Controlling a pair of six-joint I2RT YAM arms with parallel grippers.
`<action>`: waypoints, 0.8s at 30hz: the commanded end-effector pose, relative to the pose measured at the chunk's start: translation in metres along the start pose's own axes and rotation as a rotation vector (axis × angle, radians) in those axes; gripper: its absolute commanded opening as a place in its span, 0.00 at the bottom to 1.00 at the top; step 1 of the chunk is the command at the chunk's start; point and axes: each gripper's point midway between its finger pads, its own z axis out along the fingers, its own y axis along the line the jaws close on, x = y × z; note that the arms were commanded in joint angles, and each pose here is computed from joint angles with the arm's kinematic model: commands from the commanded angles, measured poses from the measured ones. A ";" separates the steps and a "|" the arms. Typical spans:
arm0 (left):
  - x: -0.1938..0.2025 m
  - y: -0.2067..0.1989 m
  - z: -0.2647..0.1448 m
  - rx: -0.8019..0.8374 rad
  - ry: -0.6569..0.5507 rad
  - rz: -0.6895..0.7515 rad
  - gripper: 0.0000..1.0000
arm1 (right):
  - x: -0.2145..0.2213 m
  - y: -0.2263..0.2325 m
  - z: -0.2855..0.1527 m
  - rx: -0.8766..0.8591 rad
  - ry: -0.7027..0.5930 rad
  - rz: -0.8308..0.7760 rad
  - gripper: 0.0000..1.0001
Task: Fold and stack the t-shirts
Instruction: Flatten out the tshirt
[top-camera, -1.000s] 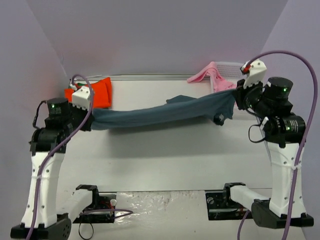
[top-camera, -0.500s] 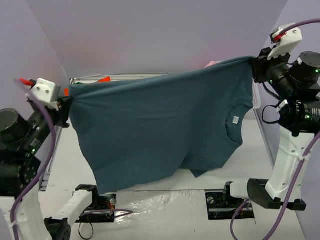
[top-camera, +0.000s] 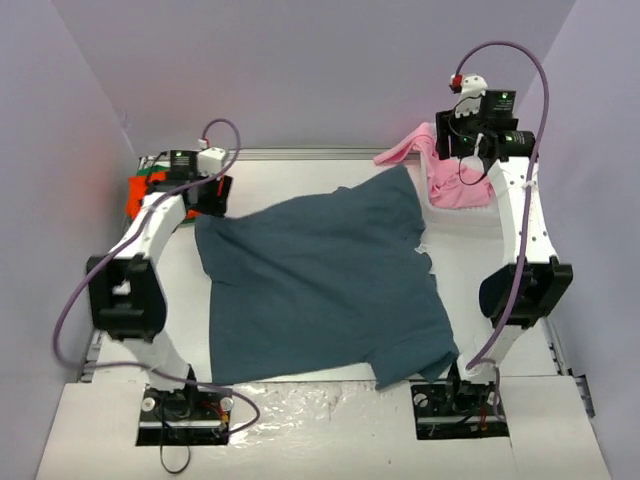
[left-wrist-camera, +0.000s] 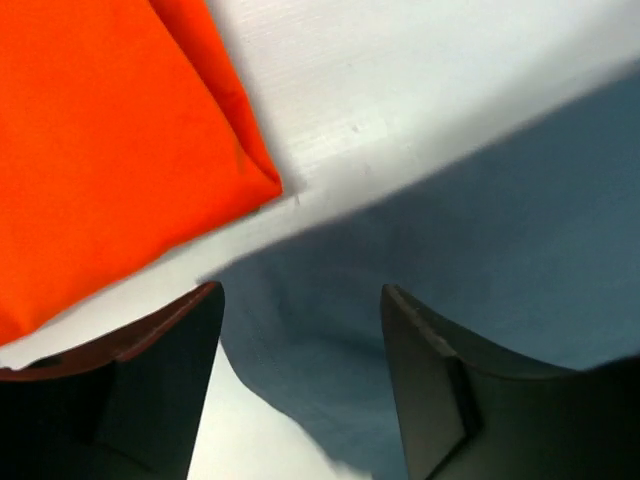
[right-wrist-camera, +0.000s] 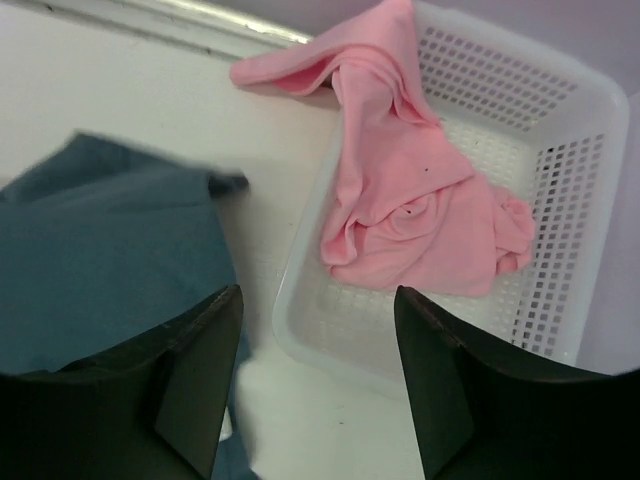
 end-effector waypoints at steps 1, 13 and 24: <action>-0.047 0.024 0.034 -0.060 -0.111 0.013 0.64 | -0.007 -0.002 0.027 0.077 0.000 -0.080 0.59; -0.064 -0.012 -0.074 -0.103 -0.256 0.133 0.94 | 0.040 0.043 -0.031 -0.047 0.034 -0.127 0.60; 0.010 -0.019 -0.162 -0.163 -0.188 0.171 0.94 | 0.130 0.124 0.000 -0.314 0.247 -0.156 0.00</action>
